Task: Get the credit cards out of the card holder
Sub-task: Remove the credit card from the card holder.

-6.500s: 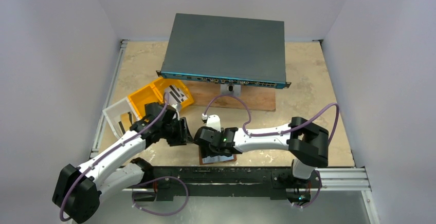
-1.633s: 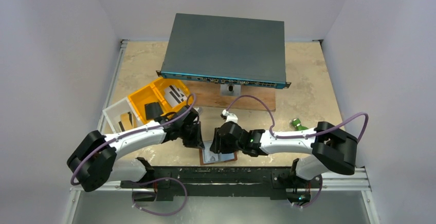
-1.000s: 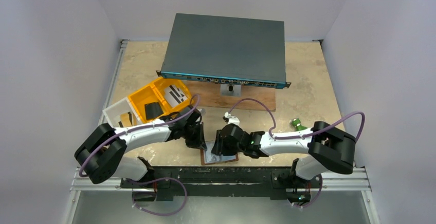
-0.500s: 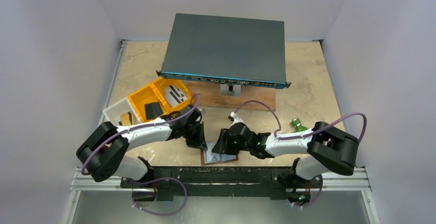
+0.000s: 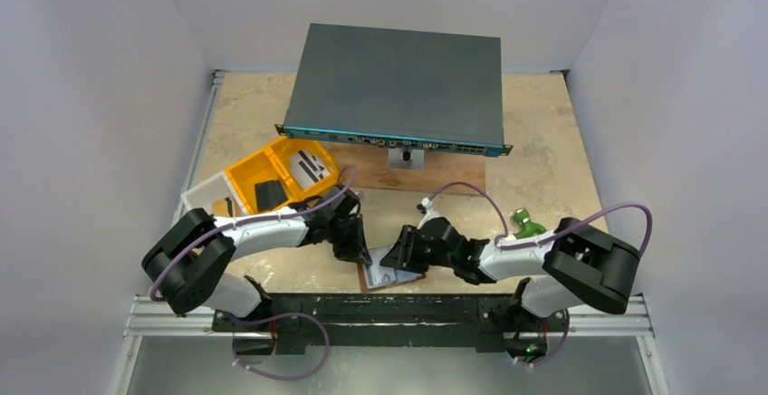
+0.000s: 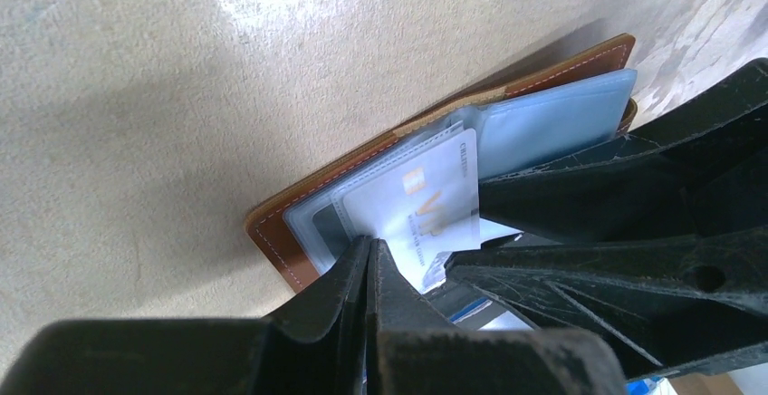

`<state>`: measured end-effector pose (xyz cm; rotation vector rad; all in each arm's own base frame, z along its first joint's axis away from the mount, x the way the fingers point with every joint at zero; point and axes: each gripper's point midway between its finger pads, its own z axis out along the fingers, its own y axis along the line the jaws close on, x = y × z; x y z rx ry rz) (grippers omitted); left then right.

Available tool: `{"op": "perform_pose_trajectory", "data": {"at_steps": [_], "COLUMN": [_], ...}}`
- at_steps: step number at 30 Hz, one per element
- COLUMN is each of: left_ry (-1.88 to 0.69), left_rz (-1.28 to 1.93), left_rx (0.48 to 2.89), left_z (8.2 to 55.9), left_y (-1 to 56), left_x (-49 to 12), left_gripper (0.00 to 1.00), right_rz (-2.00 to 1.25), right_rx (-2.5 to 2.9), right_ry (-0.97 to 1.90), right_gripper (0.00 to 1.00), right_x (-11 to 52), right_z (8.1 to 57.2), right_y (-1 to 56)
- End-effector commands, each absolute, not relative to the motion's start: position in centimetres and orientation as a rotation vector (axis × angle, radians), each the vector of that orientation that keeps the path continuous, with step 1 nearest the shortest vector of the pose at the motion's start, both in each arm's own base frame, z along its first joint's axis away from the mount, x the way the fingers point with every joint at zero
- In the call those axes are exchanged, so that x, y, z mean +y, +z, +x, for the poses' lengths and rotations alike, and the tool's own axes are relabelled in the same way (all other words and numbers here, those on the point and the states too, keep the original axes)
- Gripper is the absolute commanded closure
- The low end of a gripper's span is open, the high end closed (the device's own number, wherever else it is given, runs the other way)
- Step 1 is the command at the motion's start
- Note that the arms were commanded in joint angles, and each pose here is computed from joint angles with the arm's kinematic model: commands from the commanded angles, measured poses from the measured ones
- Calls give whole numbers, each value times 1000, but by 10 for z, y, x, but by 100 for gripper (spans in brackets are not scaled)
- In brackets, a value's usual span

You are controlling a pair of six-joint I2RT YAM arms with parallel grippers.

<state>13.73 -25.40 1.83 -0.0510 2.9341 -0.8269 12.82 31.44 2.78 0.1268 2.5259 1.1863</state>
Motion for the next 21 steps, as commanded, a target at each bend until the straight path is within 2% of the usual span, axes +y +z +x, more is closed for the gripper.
{"op": "perform_pose_trajectory", "data": {"at_steps": [1,10,21], "left_ry": [-534,-478,-481], "left_rz": [-102,-101,-87], "left_rx": [3012,3010,3011], "left_z": [129,129,130], "left_y": [-19,-19,-19], "left_x": [-219,-212,-213], "left_gripper": [100,100,100], "right_rz": [169,215,218], "right_rx": [2546,2472,2427], "right_ry": [1182,1394,1512], "right_gripper": [62,69,77], "right_x": [304,302,307], "right_z": [125,126,124], "right_y": [19,30,40]}}
